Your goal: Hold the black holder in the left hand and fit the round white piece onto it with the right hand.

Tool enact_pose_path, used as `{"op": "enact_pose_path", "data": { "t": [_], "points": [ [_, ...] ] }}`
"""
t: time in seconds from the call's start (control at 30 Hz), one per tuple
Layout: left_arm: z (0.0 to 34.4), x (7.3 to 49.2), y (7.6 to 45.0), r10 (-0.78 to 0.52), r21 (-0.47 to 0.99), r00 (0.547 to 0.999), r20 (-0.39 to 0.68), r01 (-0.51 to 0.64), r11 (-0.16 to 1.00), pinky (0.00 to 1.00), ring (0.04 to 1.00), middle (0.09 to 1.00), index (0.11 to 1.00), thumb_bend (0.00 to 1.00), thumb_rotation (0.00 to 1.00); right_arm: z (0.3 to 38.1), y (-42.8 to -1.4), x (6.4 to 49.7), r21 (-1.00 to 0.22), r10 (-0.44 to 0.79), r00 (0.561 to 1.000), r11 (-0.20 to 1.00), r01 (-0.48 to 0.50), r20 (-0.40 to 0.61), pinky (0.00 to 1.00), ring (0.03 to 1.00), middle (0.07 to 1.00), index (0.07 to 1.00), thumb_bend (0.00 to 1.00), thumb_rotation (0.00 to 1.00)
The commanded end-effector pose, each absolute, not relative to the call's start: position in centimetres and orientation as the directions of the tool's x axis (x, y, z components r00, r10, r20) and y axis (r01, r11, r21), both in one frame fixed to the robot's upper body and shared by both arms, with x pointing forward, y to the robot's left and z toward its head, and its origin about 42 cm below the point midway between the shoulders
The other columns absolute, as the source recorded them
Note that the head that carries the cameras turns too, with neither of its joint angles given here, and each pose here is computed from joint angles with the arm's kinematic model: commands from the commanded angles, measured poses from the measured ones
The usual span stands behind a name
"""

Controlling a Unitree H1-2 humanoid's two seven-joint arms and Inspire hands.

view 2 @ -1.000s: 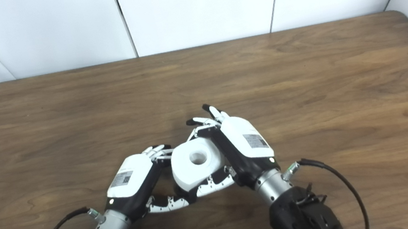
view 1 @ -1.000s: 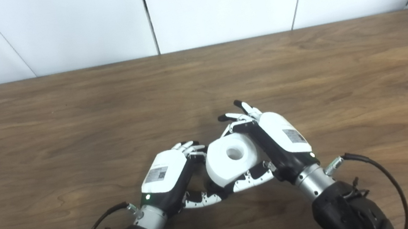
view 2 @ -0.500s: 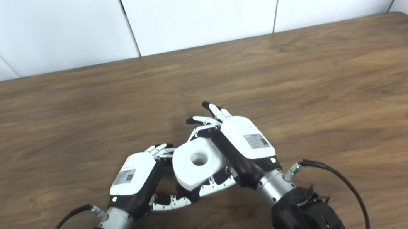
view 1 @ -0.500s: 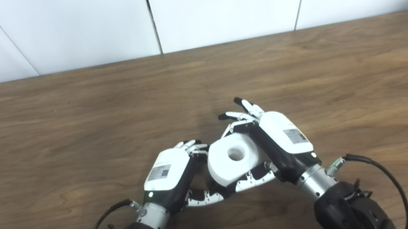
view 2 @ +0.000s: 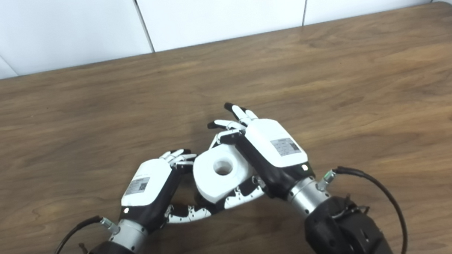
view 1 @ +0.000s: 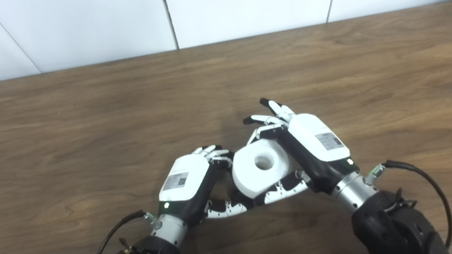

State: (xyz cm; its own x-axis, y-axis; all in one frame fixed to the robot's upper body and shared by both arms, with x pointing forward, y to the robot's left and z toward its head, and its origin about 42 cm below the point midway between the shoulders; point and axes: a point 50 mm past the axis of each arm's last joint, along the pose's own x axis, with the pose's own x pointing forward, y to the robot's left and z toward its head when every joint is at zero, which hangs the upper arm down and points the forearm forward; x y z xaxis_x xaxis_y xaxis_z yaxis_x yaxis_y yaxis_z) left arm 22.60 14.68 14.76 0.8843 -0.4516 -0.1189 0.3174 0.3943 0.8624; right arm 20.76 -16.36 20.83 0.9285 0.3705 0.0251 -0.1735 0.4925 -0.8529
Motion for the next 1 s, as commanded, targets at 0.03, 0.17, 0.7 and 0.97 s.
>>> {"op": "enact_pose_path", "data": {
  "t": [0.03,0.17,0.7,0.97],
  "points": [
    [14.2,22.5,14.4,-0.470,0.854,0.865,-0.177,0.372,0.364,0.93,0.909,0.813,0.488,0.52,0.05,20.0,-17.2,20.2,-0.868,0.356,0.933,0.443,-0.222,-0.057,1.00,0.994,0.847,0.483,0.52,0.14],
    [14.2,22.4,14.4,-0.469,0.855,0.865,-0.176,0.371,0.363,0.93,0.909,0.812,0.488,0.52,0.05,20.0,-17.4,20.2,-0.869,0.356,0.933,0.441,-0.224,-0.060,1.00,0.983,0.843,0.483,0.52,0.14],
    [14.3,22.4,14.3,-0.470,0.855,0.866,-0.172,0.368,0.365,0.93,0.908,0.814,0.488,0.52,0.05,19.8,-17.0,20.3,-0.866,0.351,0.935,0.448,-0.221,-0.057,1.00,0.980,0.840,0.483,0.52,0.14],
    [14.3,22.4,14.2,-0.472,0.854,0.865,-0.167,0.367,0.369,0.92,0.908,0.815,0.488,0.52,0.05,19.6,-15.9,20.3,-0.868,0.385,0.922,0.443,-0.225,-0.042,1.00,0.983,0.837,0.483,0.52,0.14]
  ]
}}
